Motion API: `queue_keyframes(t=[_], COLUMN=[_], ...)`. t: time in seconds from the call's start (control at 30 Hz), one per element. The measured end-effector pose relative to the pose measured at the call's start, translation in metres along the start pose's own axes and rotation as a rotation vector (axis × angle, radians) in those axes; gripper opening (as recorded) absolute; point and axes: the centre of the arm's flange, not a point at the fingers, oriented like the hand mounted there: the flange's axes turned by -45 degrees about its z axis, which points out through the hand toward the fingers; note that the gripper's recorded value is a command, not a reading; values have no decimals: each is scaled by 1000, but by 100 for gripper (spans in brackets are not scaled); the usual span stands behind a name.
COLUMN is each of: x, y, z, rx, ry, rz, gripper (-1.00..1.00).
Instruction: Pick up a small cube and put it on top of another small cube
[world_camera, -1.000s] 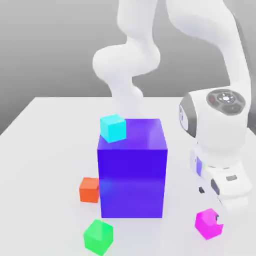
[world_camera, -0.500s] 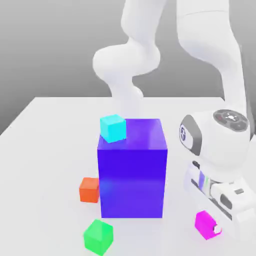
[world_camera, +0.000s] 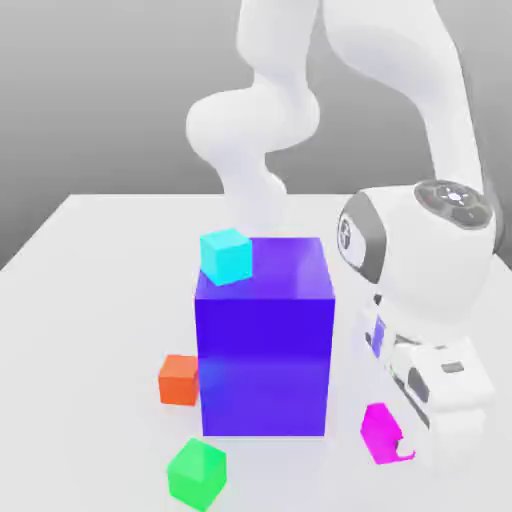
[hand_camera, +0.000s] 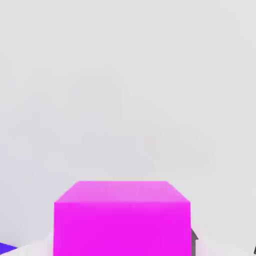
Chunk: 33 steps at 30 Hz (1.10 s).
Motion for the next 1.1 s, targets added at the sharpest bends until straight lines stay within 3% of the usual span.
queue_keyframes(t=[0.37,0.63,1.1], x=[-90,-253,-228], y=[51,-46,-56], z=[-33,10,-24], rx=[-69,40,-20], ry=[-52,-40,30], rz=[240,417,-131], gripper=[-100,-100,-100])
